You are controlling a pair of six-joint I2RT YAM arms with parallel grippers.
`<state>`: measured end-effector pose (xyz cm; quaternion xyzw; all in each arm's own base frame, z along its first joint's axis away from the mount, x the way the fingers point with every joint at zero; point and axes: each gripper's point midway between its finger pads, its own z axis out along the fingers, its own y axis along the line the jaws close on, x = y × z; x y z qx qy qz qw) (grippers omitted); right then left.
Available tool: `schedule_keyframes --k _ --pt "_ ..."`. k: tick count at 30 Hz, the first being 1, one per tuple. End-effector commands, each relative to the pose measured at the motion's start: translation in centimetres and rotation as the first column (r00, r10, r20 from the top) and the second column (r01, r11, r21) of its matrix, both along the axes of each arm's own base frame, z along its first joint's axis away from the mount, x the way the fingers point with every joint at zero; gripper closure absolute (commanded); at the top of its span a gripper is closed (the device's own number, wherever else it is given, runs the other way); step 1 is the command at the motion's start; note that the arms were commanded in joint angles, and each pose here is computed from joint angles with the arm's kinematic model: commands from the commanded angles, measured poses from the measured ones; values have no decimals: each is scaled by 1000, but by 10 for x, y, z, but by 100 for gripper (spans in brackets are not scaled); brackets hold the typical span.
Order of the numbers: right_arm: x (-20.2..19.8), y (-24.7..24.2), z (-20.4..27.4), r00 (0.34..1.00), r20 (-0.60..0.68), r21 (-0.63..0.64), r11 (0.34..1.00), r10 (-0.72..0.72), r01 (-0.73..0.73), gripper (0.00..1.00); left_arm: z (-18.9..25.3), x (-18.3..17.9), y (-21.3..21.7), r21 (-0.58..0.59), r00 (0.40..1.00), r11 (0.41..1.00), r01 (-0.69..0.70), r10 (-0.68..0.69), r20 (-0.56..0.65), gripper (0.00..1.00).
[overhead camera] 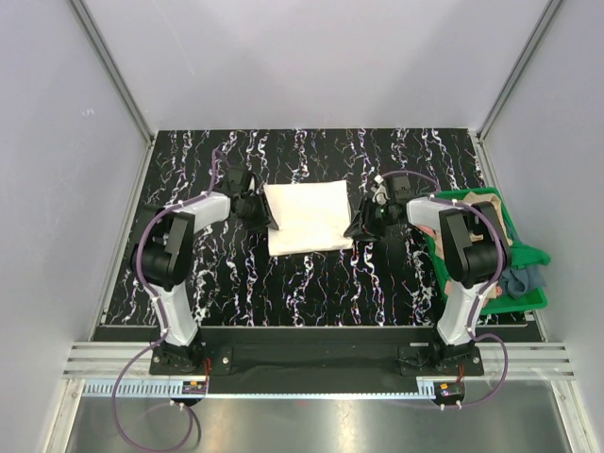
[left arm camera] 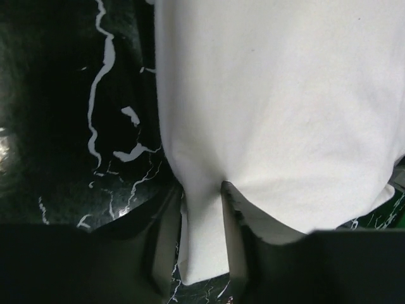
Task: Fold and stack the t-shirts
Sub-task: Fold the tshirt
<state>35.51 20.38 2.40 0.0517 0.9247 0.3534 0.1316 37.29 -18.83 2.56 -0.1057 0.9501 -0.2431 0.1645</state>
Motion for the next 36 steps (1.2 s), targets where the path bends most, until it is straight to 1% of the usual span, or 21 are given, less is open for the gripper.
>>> schedule_keyframes --k 1,2,5,8,10,11,15,16,18,19,20,21,22,23,24,25,26,29,31,34,36 --pt "4 4 37 995 100 18 1000 4 -6 52 31 8 8 21 997 999 -41 39 67 59" --pt "4 4 41 994 108 16 1000 -2 1 49 39 11 7 21 996 999 -34 32 84 57" --pt "12 0 56 992 119 -12 999 -28 30 48 64 26 9 35 991 999 -36 31 130 57" --pt "34 0 69 988 149 -26 998 -47 51 51 83 41 0 -12 987 1000 -26 28 157 57" --pt "46 4 75 986 157 -19 999 -47 51 55 81 50 -9 -37 988 999 1 5 153 57" --pt "51 5 77 985 165 -14 999 -46 49 57 92 63 -14 -50 983 999 13 -4 186 57" --pt "86 19 95 969 248 17 1000 7 -12 67 74 92 -17 -44 983 998 35 -26 182 61" --pt "90 21 87 971 238 22 999 25 -31 70 79 104 -15 -45 979 999 29 -19 205 62" --pt "109 24 94 963 269 36 999 24 -35 73 60 116 -13 -32 982 999 28 -21 188 62" --pt "115 24 81 968 250 37 999 27 -38 73 64 128 -11 -33 978 999 26 -18 210 62" --pt "121 24 77 968 248 41 998 28 -40 76 47 133 -10 -30 983 999 23 -17 184 62" --pt "134 27 85 961 277 51 998 26 -41 76 42 138 -9 -30 983 999 27 -21 184 62" --pt "139 29 66 969 245 54 997 32 -47 77 46 150 -6 -37 979 999 22 -14 204 62" --pt "145 29 61 970 243 60 997 32 -48 79 29 153 -5 -35 984 999 23 -16 180 62" --pt "155 32 64 966 258 70 996 32 -52 79 24 158 -3 -36 984 999 21 -14 177 62" --pt "159 32 46 972 234 67 997 33 -50 79 26 167 1 -42 981 999 13 -5 191 62" --pt "164 29 39 973 229 62 997 26 -41 80 14 171 3 -44 984 999 10 -2 176 63" --pt "179 22 22 977 215 62 998 4 -18 81 9 178 3 -51 983 999 18 -8 182 63" --pt "187 17 24 976 217 77 997 -13 -4 81 16 179 -1 -70 982 997 31 -17 190 63" --pt "187 15 52 966 258 93 996 -13 -11 79 51 174 -4 -97 971 994 50 -26 237 62" --pt "180 13 68 962 274 91 996 -10 -15 77 91 170 -2 -94 953 994 54 -23 302 60"
